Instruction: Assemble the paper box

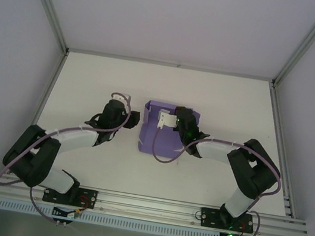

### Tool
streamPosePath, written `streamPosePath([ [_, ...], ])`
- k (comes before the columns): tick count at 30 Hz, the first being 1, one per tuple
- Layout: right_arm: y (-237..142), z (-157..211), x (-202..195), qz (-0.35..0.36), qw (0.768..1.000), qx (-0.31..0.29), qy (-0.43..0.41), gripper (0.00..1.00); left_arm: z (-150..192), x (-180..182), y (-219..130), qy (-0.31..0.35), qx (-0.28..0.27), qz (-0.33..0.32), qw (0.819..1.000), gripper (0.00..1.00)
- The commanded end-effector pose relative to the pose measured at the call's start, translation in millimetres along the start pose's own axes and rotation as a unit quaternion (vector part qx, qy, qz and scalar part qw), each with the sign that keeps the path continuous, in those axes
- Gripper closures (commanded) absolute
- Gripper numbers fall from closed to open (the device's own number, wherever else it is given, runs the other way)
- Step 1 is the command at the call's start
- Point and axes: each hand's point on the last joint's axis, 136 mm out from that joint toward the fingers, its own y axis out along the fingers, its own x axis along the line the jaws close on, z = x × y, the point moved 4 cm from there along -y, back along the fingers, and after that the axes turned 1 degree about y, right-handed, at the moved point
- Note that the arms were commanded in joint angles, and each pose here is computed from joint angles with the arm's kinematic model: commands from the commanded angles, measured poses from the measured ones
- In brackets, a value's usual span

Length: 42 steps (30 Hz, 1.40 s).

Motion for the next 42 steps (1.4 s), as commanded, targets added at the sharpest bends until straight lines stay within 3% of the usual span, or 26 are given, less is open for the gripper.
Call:
streamPosePath([
  [1,-5.1,-3.1,-7.4,0.01,1.0,-0.009,0.021,1.0,6.1,-25.3,17.5,0.024,0.037,0.083,0.996,0.34],
  [11,-5.4,-3.1,-2.5,-0.003,1.0,-0.008,0.022,1.0,-3.0,-50.9,52.9,0.034,0.027,0.14,0.989,0.38],
  [16,-7.5,-5.3,2.2,-0.01,1.0,-0.014,0.016,1.0,-3.6,-47.9,65.6,0.048,0.015,0.089,0.995,0.47],
  [27,-17.5,-5.9,20.4,-0.049,0.999,-0.02,0.003,1.0,-16.4,-38.2,76.2,0.061,-0.022,-0.003,0.998,0.47],
  [38,-17.8,-5.2,33.5,-0.1,0.995,-0.013,0.007,1.0,-20.0,-68.2,76.5,0.112,-0.048,0.074,0.99,0.4],
  [42,-12.7,-6.7,30.6,-0.096,0.995,-0.007,0.017,1.0,-24.3,-67.7,80.0,0.124,-0.051,0.059,0.989,0.42],
])
